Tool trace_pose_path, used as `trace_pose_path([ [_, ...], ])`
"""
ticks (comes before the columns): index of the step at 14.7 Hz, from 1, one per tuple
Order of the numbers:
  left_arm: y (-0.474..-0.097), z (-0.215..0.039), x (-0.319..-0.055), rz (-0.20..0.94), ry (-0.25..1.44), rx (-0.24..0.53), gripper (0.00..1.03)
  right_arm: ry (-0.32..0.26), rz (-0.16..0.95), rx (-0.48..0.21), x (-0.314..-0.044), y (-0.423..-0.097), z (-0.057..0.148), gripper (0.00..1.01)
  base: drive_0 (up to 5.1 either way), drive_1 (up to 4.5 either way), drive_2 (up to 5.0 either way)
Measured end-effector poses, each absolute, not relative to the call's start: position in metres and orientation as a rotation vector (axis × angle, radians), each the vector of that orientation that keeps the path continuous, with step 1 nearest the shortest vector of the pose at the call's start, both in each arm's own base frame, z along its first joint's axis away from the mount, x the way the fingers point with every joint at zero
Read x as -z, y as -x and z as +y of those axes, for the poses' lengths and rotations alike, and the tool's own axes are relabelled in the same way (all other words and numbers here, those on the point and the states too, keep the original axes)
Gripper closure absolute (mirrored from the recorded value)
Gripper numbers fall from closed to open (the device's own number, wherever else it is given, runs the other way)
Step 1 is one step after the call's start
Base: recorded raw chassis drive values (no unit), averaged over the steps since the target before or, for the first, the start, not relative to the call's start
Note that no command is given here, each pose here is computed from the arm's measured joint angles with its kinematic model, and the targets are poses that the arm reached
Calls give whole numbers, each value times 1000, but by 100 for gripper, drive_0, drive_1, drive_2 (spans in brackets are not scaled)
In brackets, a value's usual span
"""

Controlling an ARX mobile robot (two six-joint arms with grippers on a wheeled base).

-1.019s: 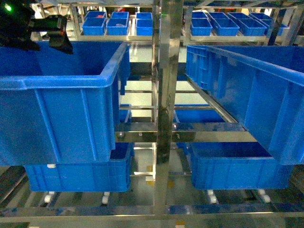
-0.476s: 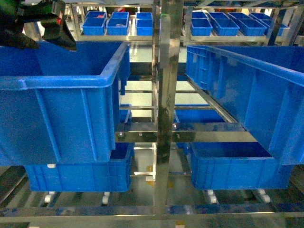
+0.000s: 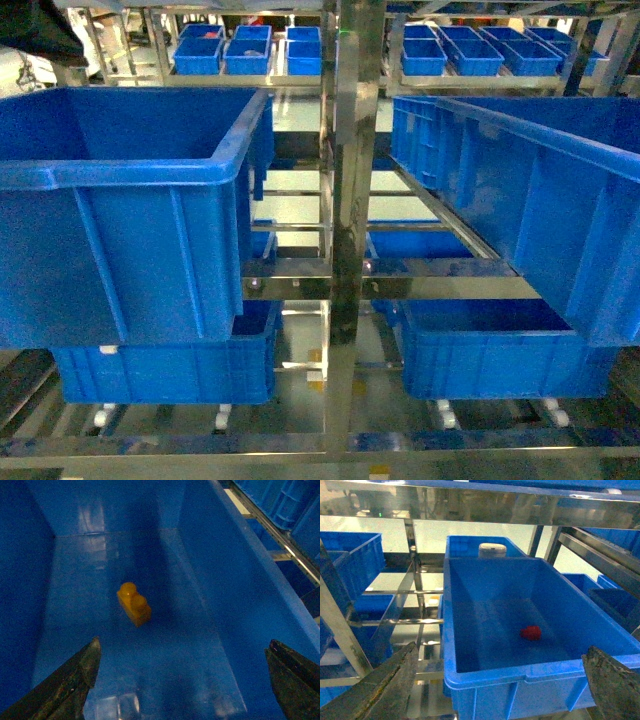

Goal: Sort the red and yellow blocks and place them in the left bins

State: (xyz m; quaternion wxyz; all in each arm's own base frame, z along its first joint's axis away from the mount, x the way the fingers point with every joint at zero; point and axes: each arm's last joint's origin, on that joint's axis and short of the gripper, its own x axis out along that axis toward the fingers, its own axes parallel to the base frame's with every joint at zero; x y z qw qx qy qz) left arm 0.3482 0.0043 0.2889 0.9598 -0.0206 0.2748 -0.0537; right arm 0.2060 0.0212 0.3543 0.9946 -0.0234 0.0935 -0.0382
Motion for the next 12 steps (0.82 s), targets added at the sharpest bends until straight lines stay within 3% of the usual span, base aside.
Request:
trace_pose_path([
  [4, -317, 10, -311, 498, 15, 59, 5, 47, 187, 77, -354, -206, 21, 3, 0, 0, 0],
  [9, -301, 24, -312, 521, -34, 24, 5, 47, 187, 76, -354, -206, 21, 3, 0, 0, 0],
  [12, -303, 22, -314, 416, 32, 4, 5, 47, 187, 76, -354, -206, 21, 3, 0, 0, 0],
])
